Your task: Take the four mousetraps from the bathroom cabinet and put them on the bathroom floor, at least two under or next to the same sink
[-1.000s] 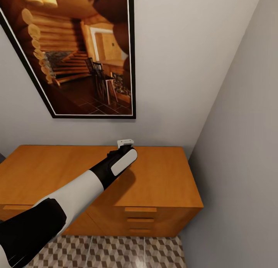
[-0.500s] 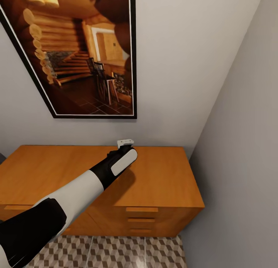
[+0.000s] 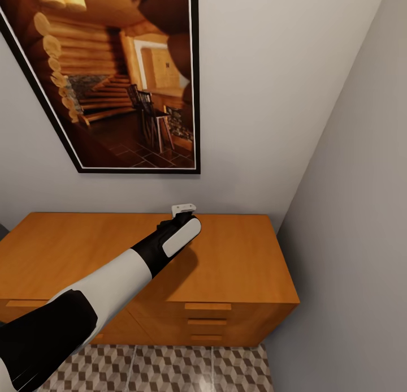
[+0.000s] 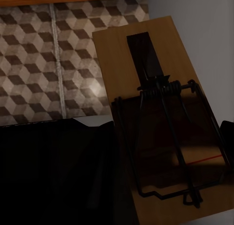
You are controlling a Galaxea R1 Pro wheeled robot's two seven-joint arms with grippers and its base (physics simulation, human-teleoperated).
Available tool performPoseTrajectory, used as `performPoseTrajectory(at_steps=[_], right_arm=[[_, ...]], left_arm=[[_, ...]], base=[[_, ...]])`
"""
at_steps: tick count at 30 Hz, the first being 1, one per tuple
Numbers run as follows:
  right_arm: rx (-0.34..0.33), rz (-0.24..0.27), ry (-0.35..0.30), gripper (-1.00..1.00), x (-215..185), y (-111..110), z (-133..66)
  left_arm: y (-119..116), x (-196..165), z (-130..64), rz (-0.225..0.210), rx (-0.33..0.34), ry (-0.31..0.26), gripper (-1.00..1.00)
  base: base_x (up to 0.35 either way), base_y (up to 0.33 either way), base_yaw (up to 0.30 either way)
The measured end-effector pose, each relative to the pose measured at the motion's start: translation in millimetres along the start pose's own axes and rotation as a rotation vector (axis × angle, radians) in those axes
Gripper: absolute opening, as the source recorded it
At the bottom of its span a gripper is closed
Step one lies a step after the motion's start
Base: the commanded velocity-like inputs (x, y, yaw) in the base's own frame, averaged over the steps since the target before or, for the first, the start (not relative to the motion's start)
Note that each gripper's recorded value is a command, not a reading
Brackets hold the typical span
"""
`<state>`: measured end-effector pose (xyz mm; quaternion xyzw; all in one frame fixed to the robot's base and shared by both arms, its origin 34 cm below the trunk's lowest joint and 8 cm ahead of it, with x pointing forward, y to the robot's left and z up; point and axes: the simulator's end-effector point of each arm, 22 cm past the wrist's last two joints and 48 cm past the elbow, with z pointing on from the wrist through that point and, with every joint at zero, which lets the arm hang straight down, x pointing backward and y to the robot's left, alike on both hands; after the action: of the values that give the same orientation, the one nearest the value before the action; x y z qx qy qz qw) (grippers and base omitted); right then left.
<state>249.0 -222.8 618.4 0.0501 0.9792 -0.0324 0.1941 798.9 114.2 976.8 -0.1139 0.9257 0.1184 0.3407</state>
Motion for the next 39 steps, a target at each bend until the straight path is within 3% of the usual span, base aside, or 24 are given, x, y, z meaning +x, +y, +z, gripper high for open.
performPoseTrajectory(at_steps=[19, 31, 39], right_arm=[[0.0, 0.0, 0.0, -1.0, 0.0, 0.1, 0.0], [0.0, 0.0, 0.0, -1.0, 0.0, 0.0, 0.0], [-0.002, 0.001, 0.0, -1.0, 0.1, 1.3, -0.1]], left_arm=[[-5.2, -1.5, -2.7, -0.001, 0.019, -0.004, 1.0], [-34.4, -15.6, -21.9, -0.007, 0.136, -0.038, 1.0], [-37.8, -17.7, -25.2, -0.007, 0.149, -0.044, 1.0]], base=[[0.0, 0.0, 0.0], [0.0, 0.0, 0.0], [0.0, 0.0, 0.0]])
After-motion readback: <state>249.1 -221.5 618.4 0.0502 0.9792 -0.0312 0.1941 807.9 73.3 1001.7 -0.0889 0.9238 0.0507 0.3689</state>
